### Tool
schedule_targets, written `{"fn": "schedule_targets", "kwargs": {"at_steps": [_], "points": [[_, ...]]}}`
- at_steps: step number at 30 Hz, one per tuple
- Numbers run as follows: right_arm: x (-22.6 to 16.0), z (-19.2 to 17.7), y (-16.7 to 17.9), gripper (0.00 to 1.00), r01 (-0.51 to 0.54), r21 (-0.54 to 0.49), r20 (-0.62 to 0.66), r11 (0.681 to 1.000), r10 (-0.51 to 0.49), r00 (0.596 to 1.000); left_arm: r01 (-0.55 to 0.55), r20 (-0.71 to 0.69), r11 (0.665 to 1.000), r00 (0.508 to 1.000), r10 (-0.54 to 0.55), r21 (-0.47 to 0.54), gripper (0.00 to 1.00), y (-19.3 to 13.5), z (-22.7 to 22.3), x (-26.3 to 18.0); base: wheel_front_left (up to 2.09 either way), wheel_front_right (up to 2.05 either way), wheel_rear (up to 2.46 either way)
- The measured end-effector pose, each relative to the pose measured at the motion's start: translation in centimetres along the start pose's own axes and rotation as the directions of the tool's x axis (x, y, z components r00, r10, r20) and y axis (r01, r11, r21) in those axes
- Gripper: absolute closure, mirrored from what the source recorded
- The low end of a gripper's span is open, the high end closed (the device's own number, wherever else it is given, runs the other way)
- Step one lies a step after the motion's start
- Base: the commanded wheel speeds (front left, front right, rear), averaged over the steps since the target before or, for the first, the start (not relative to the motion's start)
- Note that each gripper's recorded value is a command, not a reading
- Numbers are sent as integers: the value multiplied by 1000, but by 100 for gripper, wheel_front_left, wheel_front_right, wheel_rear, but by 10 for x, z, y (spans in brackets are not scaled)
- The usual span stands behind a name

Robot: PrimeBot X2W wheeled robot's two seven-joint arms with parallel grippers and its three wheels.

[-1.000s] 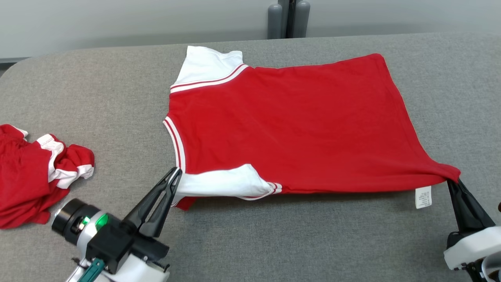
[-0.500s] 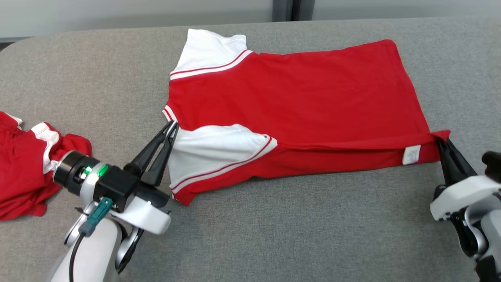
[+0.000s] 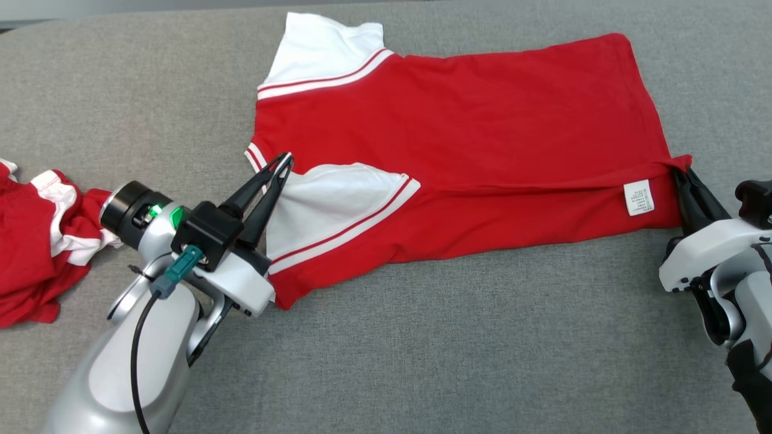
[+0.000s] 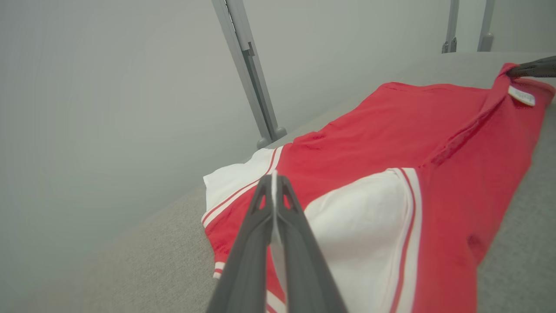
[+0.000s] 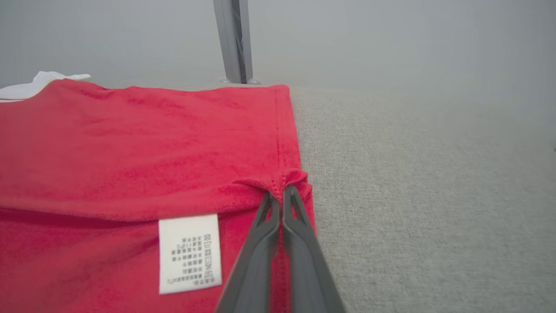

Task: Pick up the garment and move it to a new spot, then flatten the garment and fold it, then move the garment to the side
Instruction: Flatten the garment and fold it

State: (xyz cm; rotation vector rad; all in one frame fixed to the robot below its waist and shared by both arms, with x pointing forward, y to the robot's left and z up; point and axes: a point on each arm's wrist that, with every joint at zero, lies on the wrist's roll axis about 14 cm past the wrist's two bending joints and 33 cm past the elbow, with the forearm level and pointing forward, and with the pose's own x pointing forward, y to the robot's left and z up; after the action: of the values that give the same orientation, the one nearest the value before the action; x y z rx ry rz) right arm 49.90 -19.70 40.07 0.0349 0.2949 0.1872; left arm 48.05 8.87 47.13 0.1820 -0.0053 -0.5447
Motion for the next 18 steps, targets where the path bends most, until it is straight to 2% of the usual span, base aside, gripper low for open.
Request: {"fn": "schedule_targets", "kwargs": {"at_steps": [1,3,4,5,7,9,10,13,18], "points": [[2,-2,0,100,1,0,-7,1000,-1,1000,3,-6,1000,1000,-3,2,100,1,-2,2,0,0,0],[4,-8,-2,88,6,2,-24,1000,-6,1000,7,-21,1000,1000,-6,10,100,3,-8,7,0,0,0],[5,-9,-3,8,10,3,-27,1000,-10,1000,7,-25,1000,1000,-6,13,100,4,-10,9,0,0,0],[6,-8,-5,0,16,6,-25,1000,-16,1000,2,-25,1000,1000,-2,19,100,6,-10,11,0,0,0],[8,-1,-7,0,26,14,-2,1000,-26,1000,-16,-27,999,999,17,33,100,14,-11,12,0,0,0],[9,11,-8,0,29,18,37,999,-30,999,-47,-26,998,999,48,35,65,21,-10,12,0,0,0],[9,17,-9,0,31,21,58,999,-33,998,-55,-21,998,998,56,40,53,23,-8,12,0,0,0],[1,22,-8,0,37,38,88,999,-40,995,-95,-3,995,995,95,41,0,29,-1,9,0,0,0],[-18,15,-6,0,52,66,90,996,-57,994,-163,20,986,986,164,-10,0,37,7,-5,0,0,0]]}}
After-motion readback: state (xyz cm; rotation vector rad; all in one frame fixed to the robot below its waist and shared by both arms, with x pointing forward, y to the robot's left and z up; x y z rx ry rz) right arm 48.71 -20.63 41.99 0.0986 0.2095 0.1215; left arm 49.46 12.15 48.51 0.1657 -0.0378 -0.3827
